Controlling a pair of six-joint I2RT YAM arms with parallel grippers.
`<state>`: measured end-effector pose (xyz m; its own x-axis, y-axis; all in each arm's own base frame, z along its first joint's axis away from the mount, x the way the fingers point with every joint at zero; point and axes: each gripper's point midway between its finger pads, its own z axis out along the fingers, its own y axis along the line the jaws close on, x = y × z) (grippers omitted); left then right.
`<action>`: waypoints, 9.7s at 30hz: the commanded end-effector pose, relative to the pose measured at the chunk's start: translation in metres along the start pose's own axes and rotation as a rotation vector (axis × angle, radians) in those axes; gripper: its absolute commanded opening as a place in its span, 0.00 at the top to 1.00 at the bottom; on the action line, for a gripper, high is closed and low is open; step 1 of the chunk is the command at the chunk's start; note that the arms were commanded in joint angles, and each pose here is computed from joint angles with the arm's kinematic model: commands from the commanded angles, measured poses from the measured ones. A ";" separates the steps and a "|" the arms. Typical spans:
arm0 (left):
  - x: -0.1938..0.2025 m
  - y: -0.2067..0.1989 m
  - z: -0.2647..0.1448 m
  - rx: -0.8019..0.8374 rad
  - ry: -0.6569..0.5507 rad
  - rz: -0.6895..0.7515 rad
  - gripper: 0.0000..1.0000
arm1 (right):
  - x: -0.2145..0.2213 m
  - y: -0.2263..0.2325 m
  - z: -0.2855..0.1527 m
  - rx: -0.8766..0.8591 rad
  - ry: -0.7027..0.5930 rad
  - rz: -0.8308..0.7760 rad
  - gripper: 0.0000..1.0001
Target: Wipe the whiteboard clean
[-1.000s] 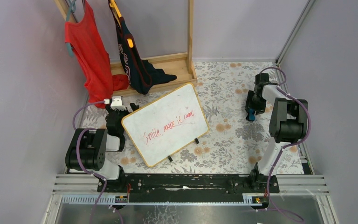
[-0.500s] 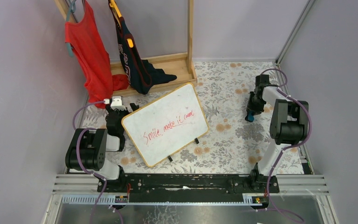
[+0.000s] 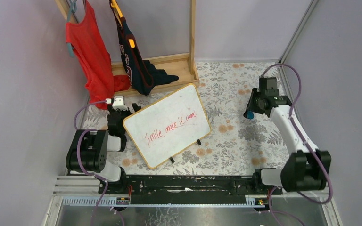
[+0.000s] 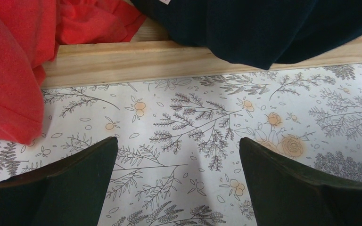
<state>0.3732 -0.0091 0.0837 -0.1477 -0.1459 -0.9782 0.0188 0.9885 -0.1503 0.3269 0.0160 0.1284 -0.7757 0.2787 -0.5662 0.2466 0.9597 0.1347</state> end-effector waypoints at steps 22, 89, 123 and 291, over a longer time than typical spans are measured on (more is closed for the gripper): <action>-0.115 0.059 0.023 -0.158 0.032 -0.059 0.00 | 0.015 0.018 -0.069 -0.169 -0.105 0.001 1.00; -0.145 -0.061 -0.154 0.861 0.504 0.150 0.46 | 0.017 0.121 -0.114 -0.429 -0.183 -0.215 1.00; -0.115 -0.075 -0.180 0.880 0.562 0.111 0.70 | 0.020 0.175 -0.136 -0.586 -0.352 -0.316 1.00; -0.109 -0.069 -0.180 0.846 0.627 0.125 1.00 | 0.073 0.257 -0.039 -0.582 -0.488 -0.488 1.00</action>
<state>0.2091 -0.0591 0.2273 -0.6104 0.1852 -0.7701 0.6935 0.5948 -0.4066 0.2856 0.3105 0.1499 -0.3654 -0.1144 -0.9238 -0.5751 0.8081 0.1274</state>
